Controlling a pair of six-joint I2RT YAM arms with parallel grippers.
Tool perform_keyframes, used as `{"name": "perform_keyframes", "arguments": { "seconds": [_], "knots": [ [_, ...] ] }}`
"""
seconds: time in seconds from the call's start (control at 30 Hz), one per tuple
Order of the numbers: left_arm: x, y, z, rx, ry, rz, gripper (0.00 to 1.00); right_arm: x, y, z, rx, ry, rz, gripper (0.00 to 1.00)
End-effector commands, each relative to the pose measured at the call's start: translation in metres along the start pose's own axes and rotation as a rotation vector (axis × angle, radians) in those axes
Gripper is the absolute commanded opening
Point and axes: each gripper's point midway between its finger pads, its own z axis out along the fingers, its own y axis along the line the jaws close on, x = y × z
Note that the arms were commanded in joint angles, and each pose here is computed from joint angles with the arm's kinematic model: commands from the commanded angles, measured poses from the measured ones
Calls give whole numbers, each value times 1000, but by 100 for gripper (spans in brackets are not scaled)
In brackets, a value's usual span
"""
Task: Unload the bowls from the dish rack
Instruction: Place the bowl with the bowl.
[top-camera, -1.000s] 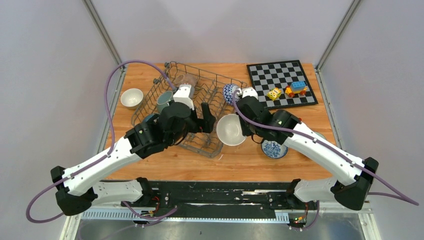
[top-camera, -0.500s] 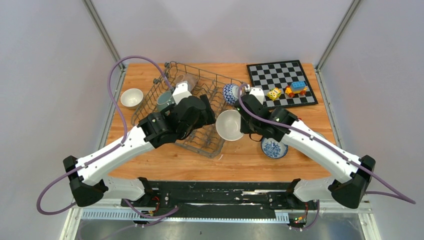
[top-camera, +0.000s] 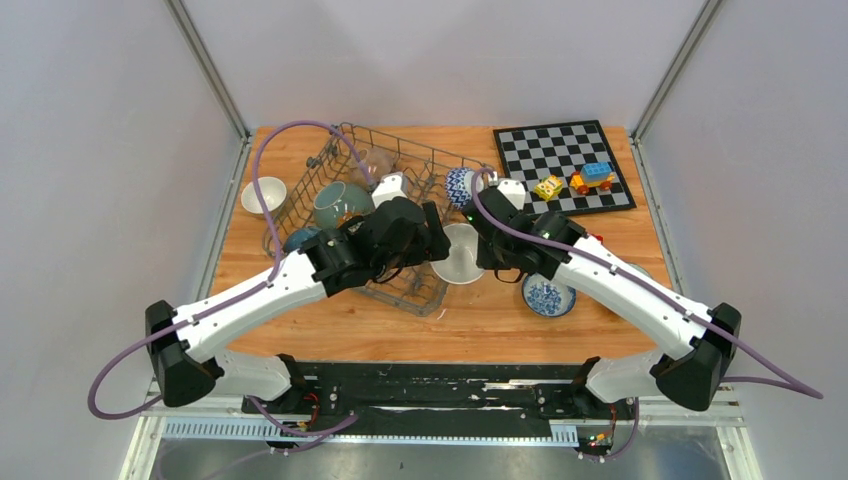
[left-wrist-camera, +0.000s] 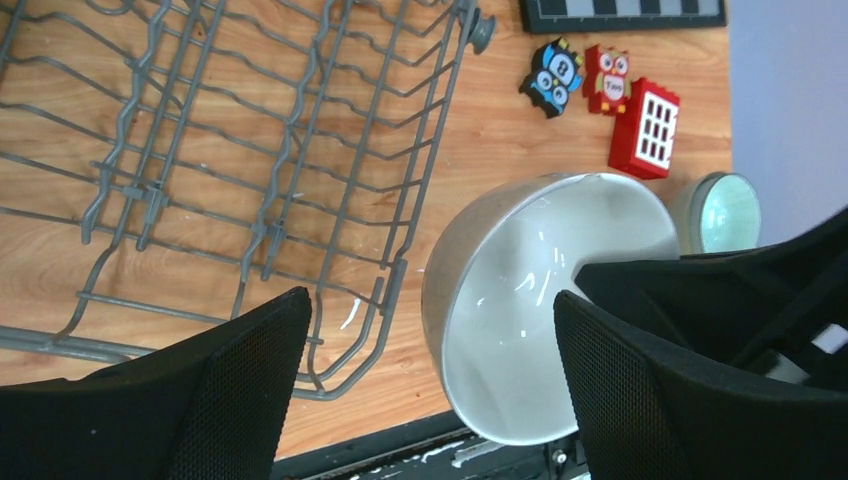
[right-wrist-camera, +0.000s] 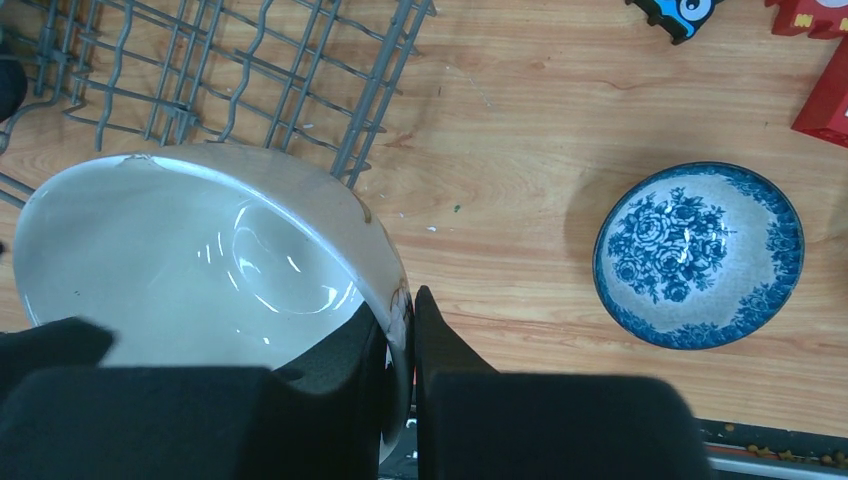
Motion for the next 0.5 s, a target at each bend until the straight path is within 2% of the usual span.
{"name": "perform_keyframes", "arguments": {
  "seconds": [0.0,0.23,0.37,0.47],
  "knots": [
    [11,-3,15,4,37,48,89,-17,11,-11,-35,-24,78,3],
    [17,4,22,-2,43,128,61,-16,10,-11,-25,-16,82,4],
    [20,11,27,-43,58,180,51,-16,11,-9,-19,-10,82,4],
    [24,11,29,-38,71,192,49,-16,14,-7,-21,-4,83,3]
  ]
}}
